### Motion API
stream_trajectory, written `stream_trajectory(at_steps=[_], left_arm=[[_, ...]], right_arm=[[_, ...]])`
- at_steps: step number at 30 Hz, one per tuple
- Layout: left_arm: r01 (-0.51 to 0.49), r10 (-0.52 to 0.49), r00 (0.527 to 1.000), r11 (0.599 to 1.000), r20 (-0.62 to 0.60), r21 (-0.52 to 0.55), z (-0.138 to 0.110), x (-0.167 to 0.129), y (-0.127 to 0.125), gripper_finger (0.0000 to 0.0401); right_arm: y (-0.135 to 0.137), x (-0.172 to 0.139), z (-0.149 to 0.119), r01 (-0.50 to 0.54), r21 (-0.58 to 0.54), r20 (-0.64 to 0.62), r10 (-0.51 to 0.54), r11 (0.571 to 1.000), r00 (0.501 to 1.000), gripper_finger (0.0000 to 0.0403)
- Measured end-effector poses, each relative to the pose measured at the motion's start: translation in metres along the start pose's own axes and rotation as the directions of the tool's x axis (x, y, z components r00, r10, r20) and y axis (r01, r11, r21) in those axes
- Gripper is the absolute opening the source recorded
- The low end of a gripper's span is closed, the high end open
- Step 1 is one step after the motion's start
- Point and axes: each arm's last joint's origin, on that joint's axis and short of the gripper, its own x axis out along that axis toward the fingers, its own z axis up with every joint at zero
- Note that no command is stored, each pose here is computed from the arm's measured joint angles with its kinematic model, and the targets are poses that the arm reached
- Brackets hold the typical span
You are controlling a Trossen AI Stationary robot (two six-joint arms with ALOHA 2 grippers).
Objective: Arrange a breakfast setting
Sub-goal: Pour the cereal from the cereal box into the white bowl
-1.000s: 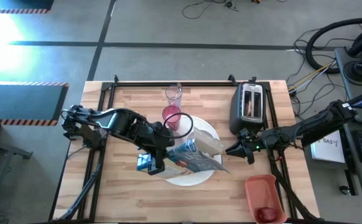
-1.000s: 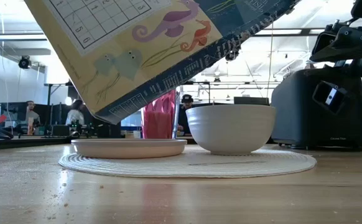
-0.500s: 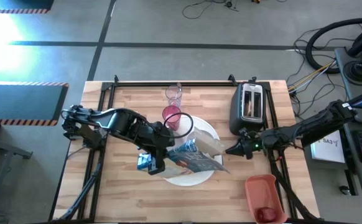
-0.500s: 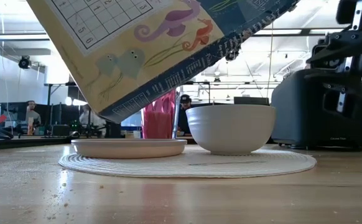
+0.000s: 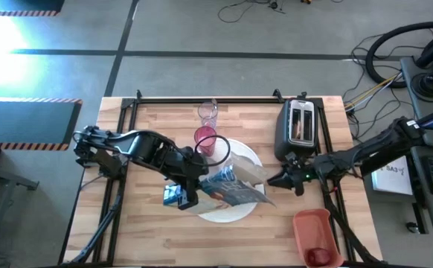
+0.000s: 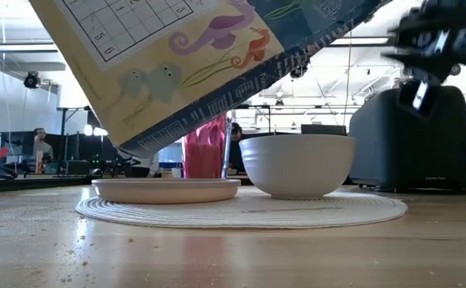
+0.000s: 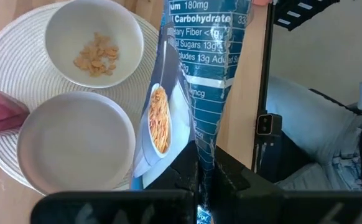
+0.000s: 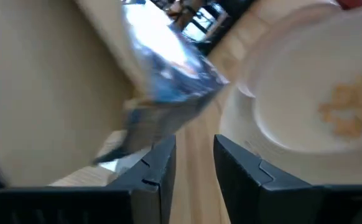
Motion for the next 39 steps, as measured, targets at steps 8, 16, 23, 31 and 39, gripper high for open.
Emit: stream_trajectory(at_steps=[8,16,23,31,39], left_arm=[[-0.034,0.034,0.999,0.999,0.033,0.002,-0.002,-0.007,0.000,0.0000],[-0.071,0.070,0.994,0.997,0.083,0.011,-0.001,-0.011,0.002,0.0000],[-0.047,0.045,0.991,0.999,0.129,0.011,0.003,-0.012,0.000,0.0000],[-0.032,0.030,0.988,0.999,0.152,0.011,0.005,-0.015,-0.001,0.0000],[-0.029,0.024,0.980,0.999,0.195,0.025,0.008,-0.016,-0.003,0.0000]], right_arm=[[0.024,0.020,-0.008,0.078,-0.206,-0.094,-0.099,0.975,0.991,0.0164],[0.042,0.050,-0.025,0.220,-0.369,-0.083,-0.268,0.903,0.960,0.0198],[0.050,0.074,-0.028,0.285,-0.481,-0.017,-0.334,0.829,0.942,0.0187],[0.049,0.079,-0.029,0.342,-0.518,0.040,-0.376,0.785,0.926,0.0187],[0.053,0.080,-0.025,0.341,-0.556,0.098,-0.348,0.758,0.932,0.0187]])
